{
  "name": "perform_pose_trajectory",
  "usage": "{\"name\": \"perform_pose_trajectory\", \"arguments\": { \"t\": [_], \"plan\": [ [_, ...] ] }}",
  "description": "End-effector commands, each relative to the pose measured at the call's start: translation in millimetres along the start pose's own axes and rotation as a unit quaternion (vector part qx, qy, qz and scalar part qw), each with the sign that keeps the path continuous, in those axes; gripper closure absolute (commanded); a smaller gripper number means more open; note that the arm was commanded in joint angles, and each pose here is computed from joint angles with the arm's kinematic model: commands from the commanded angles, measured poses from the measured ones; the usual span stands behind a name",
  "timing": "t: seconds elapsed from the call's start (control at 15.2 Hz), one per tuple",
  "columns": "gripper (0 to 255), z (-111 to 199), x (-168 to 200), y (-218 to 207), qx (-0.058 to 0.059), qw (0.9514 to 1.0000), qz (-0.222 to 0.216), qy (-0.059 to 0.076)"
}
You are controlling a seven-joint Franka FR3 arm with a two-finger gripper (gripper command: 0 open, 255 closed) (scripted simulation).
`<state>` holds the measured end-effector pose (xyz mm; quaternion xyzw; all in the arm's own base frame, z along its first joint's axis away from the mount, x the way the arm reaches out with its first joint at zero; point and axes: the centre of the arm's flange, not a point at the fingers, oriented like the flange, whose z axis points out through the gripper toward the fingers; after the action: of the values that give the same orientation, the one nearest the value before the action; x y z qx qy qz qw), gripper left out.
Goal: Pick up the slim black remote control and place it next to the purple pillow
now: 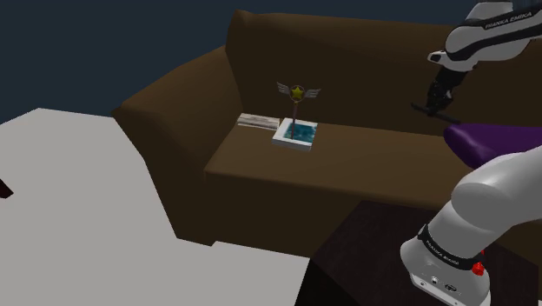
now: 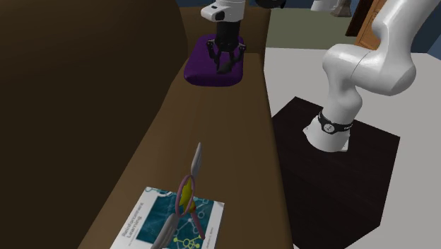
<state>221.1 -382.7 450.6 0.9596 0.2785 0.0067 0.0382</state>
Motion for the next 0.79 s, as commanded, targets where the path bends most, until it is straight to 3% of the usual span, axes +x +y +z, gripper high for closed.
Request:
{"name": "perform_pose_trajectory", "arguments": {
  "t": [0.0,0.73],
  "plan": [
    [255,-1,-23,-13,0.000,1.0000,-0.001,0.000],
    [255,-5,-152,-79,0.000,1.0000,-0.001,0.000]
  ]
}}
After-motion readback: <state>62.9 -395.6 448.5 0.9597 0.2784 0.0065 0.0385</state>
